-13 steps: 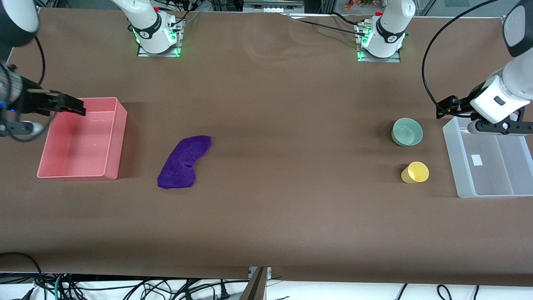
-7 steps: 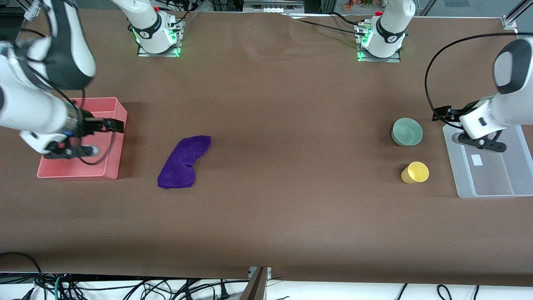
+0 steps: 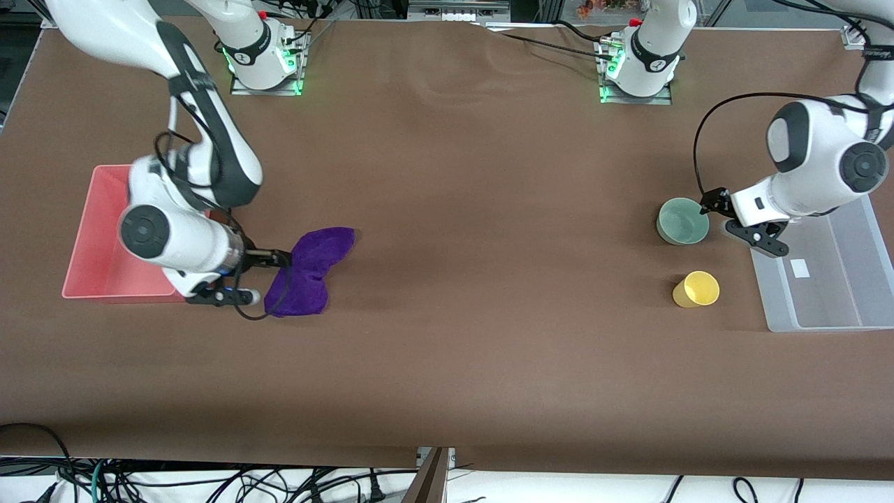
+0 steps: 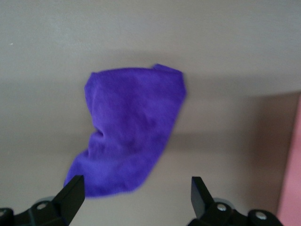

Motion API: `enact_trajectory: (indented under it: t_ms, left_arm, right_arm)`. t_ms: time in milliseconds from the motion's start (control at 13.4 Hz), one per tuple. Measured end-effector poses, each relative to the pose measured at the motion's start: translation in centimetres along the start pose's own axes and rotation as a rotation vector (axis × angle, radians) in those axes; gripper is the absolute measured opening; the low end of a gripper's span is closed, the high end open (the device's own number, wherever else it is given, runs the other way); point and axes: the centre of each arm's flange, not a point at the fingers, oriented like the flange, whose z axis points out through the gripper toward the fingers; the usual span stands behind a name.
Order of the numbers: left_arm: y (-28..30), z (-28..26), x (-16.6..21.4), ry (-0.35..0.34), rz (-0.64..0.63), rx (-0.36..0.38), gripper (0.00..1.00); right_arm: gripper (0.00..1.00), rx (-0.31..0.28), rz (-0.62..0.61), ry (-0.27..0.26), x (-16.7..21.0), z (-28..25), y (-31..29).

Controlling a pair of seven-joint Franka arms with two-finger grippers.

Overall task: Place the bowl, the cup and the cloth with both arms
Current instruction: 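Grasp the cloth with the right gripper while the left gripper grasps the bowl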

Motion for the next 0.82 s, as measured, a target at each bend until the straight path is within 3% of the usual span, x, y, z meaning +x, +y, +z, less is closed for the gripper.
enact_trajectory:
  t_ms: [299, 373, 597, 672, 746, 821]
  left_arm:
    - [0.1, 4.4, 0.2, 0.031, 0.072, 0.01, 0.91]
    - [-0.2, 5.6, 0.4, 0.04, 0.095, 0.013, 0.84]
    - [-1.3, 8.9, 0.2, 0.058, 0.126, 0.013, 0.78]
    - [-1.4, 9.3, 0.1, 0.059, 0.13, 0.013, 0.73]
    - [-1.5, 9.2, 0.2, 0.062, 0.131, 0.015, 0.61]
    - [-1.6, 9.0, 0.4, 0.066, 0.132, 0.018, 0.48]
  right_arm:
    - [1.0, 0.022, -0.016, 0.047, 1.3, 4.8, -1.5]
    - [1.0, 0.025, -0.017, 0.056, 1.5, 5.5, -1.7]
    - [1.0, 0.032, 0.013, 0.063, 1.6, 7.7, -2.6]
    - [0.92, 0.031, 0.016, 0.058, 1.5, 8.3, -3.0]
    - [0.92, 0.031, 0.018, 0.056, 1.4, 8.6, -3.3]
    - [0.83, 0.031, 0.019, 0.054, 1.4, 8.7, -3.5]
